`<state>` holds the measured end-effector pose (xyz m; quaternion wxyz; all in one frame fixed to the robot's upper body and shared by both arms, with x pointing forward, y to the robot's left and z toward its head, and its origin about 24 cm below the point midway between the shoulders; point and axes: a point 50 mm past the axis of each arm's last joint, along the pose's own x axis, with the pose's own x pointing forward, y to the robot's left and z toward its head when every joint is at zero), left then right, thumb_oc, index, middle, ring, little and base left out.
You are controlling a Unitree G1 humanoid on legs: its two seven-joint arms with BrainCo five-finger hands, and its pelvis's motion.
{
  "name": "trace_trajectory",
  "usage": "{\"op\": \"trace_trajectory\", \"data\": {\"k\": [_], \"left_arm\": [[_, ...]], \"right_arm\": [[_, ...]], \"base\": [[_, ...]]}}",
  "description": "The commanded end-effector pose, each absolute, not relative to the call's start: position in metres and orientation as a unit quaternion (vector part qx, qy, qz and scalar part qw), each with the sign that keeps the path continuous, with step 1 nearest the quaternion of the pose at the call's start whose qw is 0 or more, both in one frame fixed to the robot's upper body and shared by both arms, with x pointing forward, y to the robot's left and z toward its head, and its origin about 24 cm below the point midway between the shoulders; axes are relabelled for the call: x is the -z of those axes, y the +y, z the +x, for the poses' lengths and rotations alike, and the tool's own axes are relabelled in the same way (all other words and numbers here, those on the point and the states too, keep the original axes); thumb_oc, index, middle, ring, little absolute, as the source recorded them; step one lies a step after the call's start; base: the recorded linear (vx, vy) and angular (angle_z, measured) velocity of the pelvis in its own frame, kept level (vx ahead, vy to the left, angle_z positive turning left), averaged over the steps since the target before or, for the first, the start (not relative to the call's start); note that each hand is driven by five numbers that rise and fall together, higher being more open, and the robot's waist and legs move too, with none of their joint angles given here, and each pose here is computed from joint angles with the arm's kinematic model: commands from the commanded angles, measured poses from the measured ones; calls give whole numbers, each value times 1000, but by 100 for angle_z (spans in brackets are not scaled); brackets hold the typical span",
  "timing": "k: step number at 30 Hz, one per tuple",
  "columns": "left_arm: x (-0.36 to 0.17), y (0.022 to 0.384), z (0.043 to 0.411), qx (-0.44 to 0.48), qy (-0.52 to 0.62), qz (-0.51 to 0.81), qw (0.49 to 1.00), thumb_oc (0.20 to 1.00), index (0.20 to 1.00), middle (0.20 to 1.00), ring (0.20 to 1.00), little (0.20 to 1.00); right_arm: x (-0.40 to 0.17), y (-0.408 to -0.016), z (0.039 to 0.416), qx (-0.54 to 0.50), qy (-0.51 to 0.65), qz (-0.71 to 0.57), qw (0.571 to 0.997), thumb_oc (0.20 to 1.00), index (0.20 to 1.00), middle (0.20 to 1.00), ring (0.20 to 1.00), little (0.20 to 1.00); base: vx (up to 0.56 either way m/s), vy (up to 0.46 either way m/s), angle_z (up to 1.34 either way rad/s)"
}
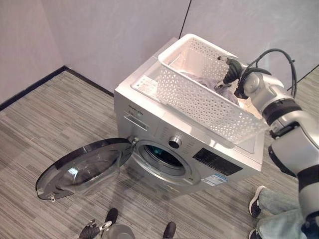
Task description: Grab the laundry basket,head to the washer,open it,put in the laundry and shut it.
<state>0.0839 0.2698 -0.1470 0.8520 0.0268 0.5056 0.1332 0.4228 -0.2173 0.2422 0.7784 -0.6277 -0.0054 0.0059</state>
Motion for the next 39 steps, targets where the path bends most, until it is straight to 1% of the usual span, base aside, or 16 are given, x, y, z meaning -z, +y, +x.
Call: {"op": "trace_trajectory", "data": {"k": [1, 13, 14, 15, 16, 18, 22, 25, 26, 27, 29, 30, 31, 33, 36, 39], "left_arm": [[141, 279, 94, -145, 484, 22, 863, 1000, 1000, 1000, 1000, 1000], [141, 278, 91, -124, 484, 11, 866, 1000, 1000, 1000, 1000, 1000], [141, 276, 93, -115, 484, 11, 868, 1000, 1000, 1000, 1000, 1000], [140, 275, 95, -113, 482, 12, 869, 1000, 1000, 1000, 1000, 1000], [141, 273, 96, -109, 480, 10, 870, 1000, 1000, 1000, 1000, 1000], [140, 271, 98, -108, 476, 6, 873, 1000, 1000, 1000, 1000, 1000], [140, 267, 103, -109, 470, 3, 876, 1000, 1000, 1000, 1000, 1000], [141, 267, 104, -111, 470, 2, 876, 1000, 1000, 1000, 1000, 1000], [141, 267, 104, -113, 470, 3, 875, 1000, 1000, 1000, 1000, 1000], [141, 267, 104, -113, 470, 3, 875, 1000, 1000, 1000, 1000, 1000], [141, 269, 104, -121, 472, 8, 873, 1000, 1000, 1000, 1000, 1000], [141, 269, 104, -121, 472, 8, 873, 1000, 1000, 1000, 1000, 1000], [141, 269, 105, -124, 471, 10, 873, 1000, 1000, 1000, 1000, 1000], [140, 270, 106, -126, 470, 14, 874, 1000, 1000, 1000, 1000, 1000], [141, 272, 105, -130, 471, 21, 872, 1000, 1000, 1000, 1000, 1000], [140, 277, 103, -146, 474, 28, 868, 1000, 1000, 1000, 1000, 1000]], "right_arm": [[-275, -249, 413, 29, -3, -653, 756, 1000, 1000, 1000, 1000, 1000], [-259, -265, 406, -43, 89, -630, 770, 1000, 1000, 1000, 1000, 1000], [-253, -266, 403, -72, 108, -626, 769, 529, 529, 529, 529, 529], [-253, -264, 403, -80, 108, -623, 771, 216, 216, 216, 216, 216], [-250, -266, 402, -86, 113, -618, 773, 200, 200, 200, 200, 200], [-251, -266, 401, -91, 115, -617, 773, 200, 200, 200, 200, 200], [-269, -269, 400, -64, 77, -590, 801, 200, 200, 200, 200, 200], [-275, -269, 400, -53, 64, -582, 809, 200, 200, 200, 200, 200], [-287, -269, 400, -31, 32, -563, 826, 200, 200, 200, 200, 200], [-287, -269, 400, -31, 32, -562, 826, 200, 200, 200, 200, 200], [-312, -272, 397, 13, -28, -513, 858, 200, 200, 200, 200, 200], [-312, -272, 397, 13, -28, -513, 858, 200, 200, 200, 200, 200], [-323, -275, 394, 33, -56, -483, 873, 200, 200, 200, 200, 200], [-338, -282, 389, 60, -95, -442, 890, 200, 200, 200, 200, 200], [-364, -296, 375, 110, -165, -368, 909, 200, 200, 200, 200, 200], [-392, -307, 359, 158, -239, -296, 911, 200, 200, 200, 200, 200]], "base": [[-1, -16, -5], [1, -9, -2], [-4, 14, 5], [-18, 32, 11], [-14, 27, 10], [-5, 12, 4], [0, 0, 0], [0, 0, 0], [0, 0, 0], [0, 0, 0], [0, 0, 0], [0, 0, 0], [0, 0, 0], [0, 0, 0], [34, -2, 2], [35, 0, 3]]}}
